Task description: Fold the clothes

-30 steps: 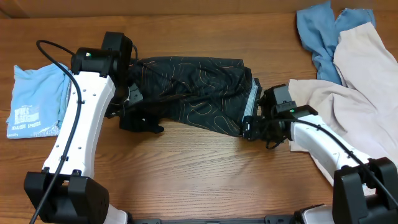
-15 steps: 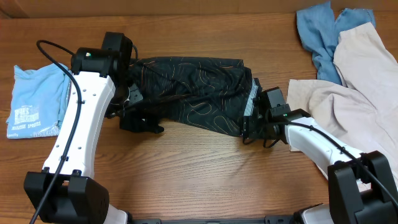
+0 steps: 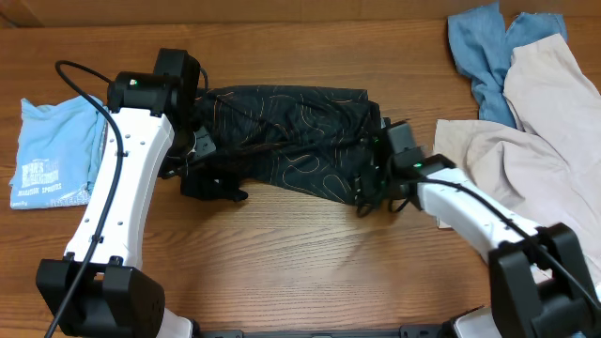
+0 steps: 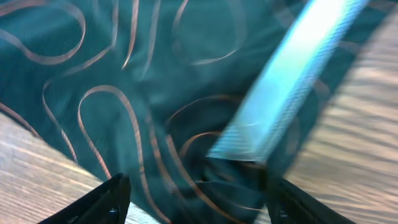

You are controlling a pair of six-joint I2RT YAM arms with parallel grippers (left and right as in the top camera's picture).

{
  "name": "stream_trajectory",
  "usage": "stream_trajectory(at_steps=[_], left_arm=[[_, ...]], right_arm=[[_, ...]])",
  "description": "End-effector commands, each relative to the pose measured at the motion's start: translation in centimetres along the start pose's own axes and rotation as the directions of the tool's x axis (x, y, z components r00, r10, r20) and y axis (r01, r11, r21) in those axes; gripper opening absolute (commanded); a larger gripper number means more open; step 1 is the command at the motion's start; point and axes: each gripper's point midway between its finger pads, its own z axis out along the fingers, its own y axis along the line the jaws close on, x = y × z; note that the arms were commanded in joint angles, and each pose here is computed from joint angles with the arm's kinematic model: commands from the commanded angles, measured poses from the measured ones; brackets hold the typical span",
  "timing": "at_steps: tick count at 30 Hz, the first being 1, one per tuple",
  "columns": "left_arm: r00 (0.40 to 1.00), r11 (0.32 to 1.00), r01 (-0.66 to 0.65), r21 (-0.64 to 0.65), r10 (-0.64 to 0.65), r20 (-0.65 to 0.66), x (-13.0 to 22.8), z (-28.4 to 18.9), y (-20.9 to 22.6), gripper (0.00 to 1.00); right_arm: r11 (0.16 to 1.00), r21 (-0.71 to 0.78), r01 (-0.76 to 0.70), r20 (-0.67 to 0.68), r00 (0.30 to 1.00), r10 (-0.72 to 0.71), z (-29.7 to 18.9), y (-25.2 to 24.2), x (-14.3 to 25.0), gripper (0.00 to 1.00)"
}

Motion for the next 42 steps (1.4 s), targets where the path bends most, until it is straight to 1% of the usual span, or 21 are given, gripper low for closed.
stream_trajectory(at_steps=[1, 5, 6, 10, 16, 17, 19, 22, 24, 25, 31, 32, 33, 34, 36, 40, 41, 42], left_arm=[[1.0, 1.0, -0.012, -0.004, 0.012, 0.029, -0.4, -0.7, 0.1, 0.04], [0.999, 1.0, -0.011, -0.004, 0.011, 0.03, -0.4, -0.7, 0.1, 0.04], [0.999, 1.0, -0.011, -0.004, 0.011, 0.03, -0.4, -0.7, 0.1, 0.04], [0.999, 1.0, -0.011, -0.004, 0.011, 0.03, -0.4, -0.7, 0.1, 0.04], [0.999, 1.0, -0.012, -0.004, 0.012, 0.029, -0.4, -0.7, 0.1, 0.04], [0.999, 1.0, -0.012, -0.004, 0.012, 0.029, -0.4, -0.7, 0.1, 0.04], [0.999, 1.0, -0.011, -0.004, 0.011, 0.03, -0.4, -0.7, 0.1, 0.04], [1.0, 1.0, -0.012, -0.005, 0.012, 0.028, -0.4, -0.7, 0.1, 0.04], [1.0, 1.0, -0.012, -0.005, 0.012, 0.027, -0.3, -0.7, 0.1, 0.04], [1.0, 1.0, -0.012, -0.005, 0.012, 0.027, -0.3, -0.7, 0.1, 0.04], [1.0, 1.0, -0.012, -0.007, 0.012, 0.026, -0.3, -0.7, 0.2, 0.04], [1.0, 1.0, -0.012, -0.006, 0.012, 0.027, -0.3, -0.7, 0.2, 0.04], [1.0, 1.0, -0.012, -0.006, 0.012, 0.027, -0.3, -0.7, 0.2, 0.04], [1.0, 1.0, -0.012, -0.007, 0.012, 0.027, -0.3, -0.7, 0.2, 0.04], [1.0, 1.0, -0.012, -0.006, 0.012, 0.027, -0.3, -0.7, 0.2, 0.04], [1.0, 1.0, -0.013, -0.007, 0.013, 0.026, -0.3, -0.7, 0.2, 0.06], [1.0, 1.0, -0.013, -0.007, 0.013, 0.026, -0.3, -0.7, 0.2, 0.07], [1.0, 1.0, -0.013, -0.007, 0.013, 0.025, -0.3, -0.7, 0.2, 0.11]], right_arm=[[0.997, 0.063, 0.034, -0.033, 0.999, -0.032, 1.4, 0.1, 0.5, 0.74], [0.977, 0.188, -0.097, -0.077, 0.991, 0.113, 1.4, -2.0, 2.2, 0.79], [0.973, 0.203, -0.11, -0.081, 0.988, 0.129, 1.3, -2.3, 2.4, 0.8], [0.972, 0.204, -0.118, -0.086, 0.987, 0.138, 1.3, -2.3, 2.6, 0.79], [0.977, 0.176, -0.123, -0.088, 0.986, 0.14, 1.4, -1.8, 2.5, 0.75], [0.977, 0.174, -0.123, -0.083, 0.987, 0.139, 1.4, -1.7, 2.4, 0.72], [0.978, 0.169, -0.126, -0.063, 0.988, 0.138, 1.5, -1.7, 1.9, 0.59], [0.978, 0.162, -0.128, -0.049, 0.989, 0.137, 1.5, -1.6, 1.5, 0.32], [0.978, 0.163, -0.128, -0.048, 0.989, 0.137, 1.5, -1.6, 1.5, 0.21], [0.977, 0.166, -0.13, -0.047, 0.989, 0.139, 1.5, -1.7, 1.5, 0.2], [0.97, 0.2, -0.136, -0.052, 0.987, 0.149, 1.2, -2.3, 1.8, 0.19], [0.967, 0.21, -0.145, -0.061, 0.985, 0.161, 0.9, -2.4, 2.2, 0.11], [0.965, 0.212, -0.151, -0.065, 0.984, 0.168, 0.6, -2.4, 2.3, 0.06], [0.965, 0.214, -0.151, -0.07, 0.983, 0.169, 0.3, -2.4, 2.5, 0.04], [0.966, 0.212, -0.151, -0.064, 0.984, 0.168, -0.4, -2.4, 2.5, 0.04], [0.969, 0.19, -0.157, -0.008, 0.987, 0.162, -2.6, -1.9, 1.4, 0.04], [0.97, 0.184, -0.158, 0.006, 0.987, 0.16, -3.1, -1.8, 1.1, 0.04], [0.971, 0.176, -0.161, 0.028, 0.987, 0.158, -3.8, -1.6, 0.6, 0.04]])
